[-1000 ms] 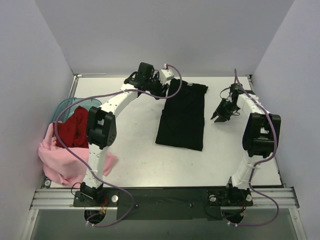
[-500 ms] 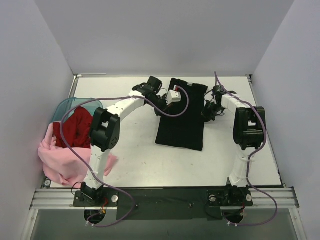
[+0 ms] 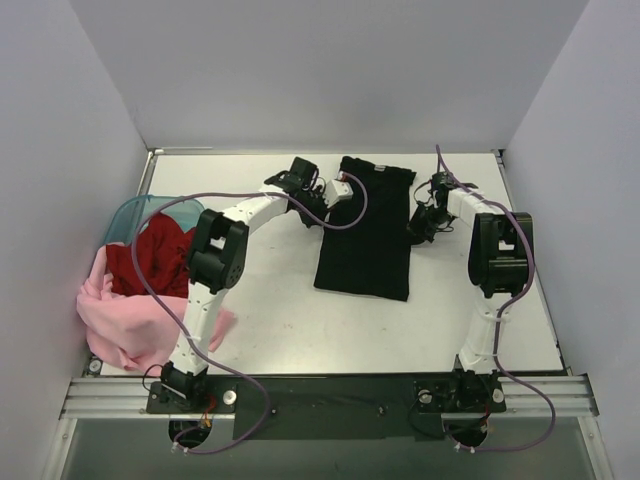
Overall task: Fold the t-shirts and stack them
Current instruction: Fold the folded rectangular tshirt in 1/3 of the way
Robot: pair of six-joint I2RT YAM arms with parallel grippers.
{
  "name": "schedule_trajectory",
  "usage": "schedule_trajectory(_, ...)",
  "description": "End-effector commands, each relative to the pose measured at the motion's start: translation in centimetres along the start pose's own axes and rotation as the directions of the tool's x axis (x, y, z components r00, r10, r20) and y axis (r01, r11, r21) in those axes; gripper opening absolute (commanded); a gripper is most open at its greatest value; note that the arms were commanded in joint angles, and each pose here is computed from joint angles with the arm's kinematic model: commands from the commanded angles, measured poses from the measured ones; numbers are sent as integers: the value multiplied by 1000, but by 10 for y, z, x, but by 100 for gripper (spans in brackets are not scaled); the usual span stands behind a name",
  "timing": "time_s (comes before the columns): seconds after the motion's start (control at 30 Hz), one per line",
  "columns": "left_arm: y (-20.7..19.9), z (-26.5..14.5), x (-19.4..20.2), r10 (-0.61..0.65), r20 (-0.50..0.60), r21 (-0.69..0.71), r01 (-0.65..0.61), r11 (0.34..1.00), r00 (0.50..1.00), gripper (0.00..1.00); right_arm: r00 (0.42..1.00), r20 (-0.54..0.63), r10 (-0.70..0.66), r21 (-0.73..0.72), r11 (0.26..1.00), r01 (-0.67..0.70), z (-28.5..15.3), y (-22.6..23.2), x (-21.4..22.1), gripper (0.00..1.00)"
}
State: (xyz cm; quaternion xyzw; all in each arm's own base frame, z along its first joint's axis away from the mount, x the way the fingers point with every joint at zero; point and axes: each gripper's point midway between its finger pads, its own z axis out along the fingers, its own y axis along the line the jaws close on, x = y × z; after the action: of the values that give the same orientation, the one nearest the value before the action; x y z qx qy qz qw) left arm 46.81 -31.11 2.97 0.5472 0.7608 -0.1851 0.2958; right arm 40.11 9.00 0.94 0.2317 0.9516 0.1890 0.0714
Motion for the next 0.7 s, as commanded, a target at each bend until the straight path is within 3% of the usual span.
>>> schedule_trajectory(0.0, 54, -11, -40, 22, 74, -239, -3, 971, 997, 0, 1000, 7, 1, 38, 999, -1, -3, -9, -4, 0)
schedule_trajectory(0.17, 52, -47, -78, 35, 163, -229, 4, 973, 986, 0, 995, 66, -70, 31, 997, 68, -34, 5, -13, 0)
schedule_trajectory(0.23, 35, -68, -98, 72, 228, -167, -34, 985, 971, 3, 987, 111, -116, 14, 993, 115, -64, 18, -10, 9)
schedule_trajectory(0.33, -8, -90, -96, 115, 243, -16, -115, 993, 963, 18, 969, 159, -188, 64, 982, 179, -105, 16, 9, 27)
schedule_trajectory(0.37, -29, -103, -104, 180, 292, 47, -203, 978, 939, 21, 964, 168, -204, 77, 978, 194, -115, 13, 14, 37)
schedule_trajectory(0.4, -58, -102, -83, 162, 257, 156, -206, 966, 953, 27, 975, 115, -190, 99, 979, 179, -112, 0, 33, 40)
schedule_trajectory(0.43, -79, -113, -86, 275, 312, 194, -344, 919, 909, 29, 982, 65, -178, 106, 980, 171, -107, -13, 54, 47)
schedule_trajectory(0.47, -107, -111, -53, 274, 265, 301, -350, 887, 924, 36, 985, 34, -169, 102, 981, 165, -105, -17, 65, 57)
schedule_trajectory(0.5, -123, -118, -51, 379, 314, 312, -471, 825, 871, 44, 988, -16, -154, 102, 983, 155, -98, -27, 87, 63)
schedule_trajectory(0.53, -142, -115, -25, 387, 295, 378, -479, 792, 873, 47, 989, -36, -143, 103, 984, 146, -95, -31, 96, 71)
schedule_trajectory(0.57, -151, -117, -23, 448, 319, 374, -545, 751, 835, 53, 988, -63, -141, 105, 984, 147, -91, -36, 111, 74)
schedule_trajectory(0.6, -160, -111, -10, 449, 307, 397, -542, 741, 839, 63, 988, -73, -133, 107, 984, 141, -88, -38, 118, 74)
schedule_trajectory(0.63, -168, -104, -2, 475, 296, 403, -559, 725, 829, 80, 987, -82, -140, 109, 983, 148, -83, -40, 127, 75)
schedule_trajectory(0.67, -168, -100, 0, 498, 283, 390, -572, 721, 820, 82, 987, -82, -136, 102, 984, 144, -80, -37, 131, 75)
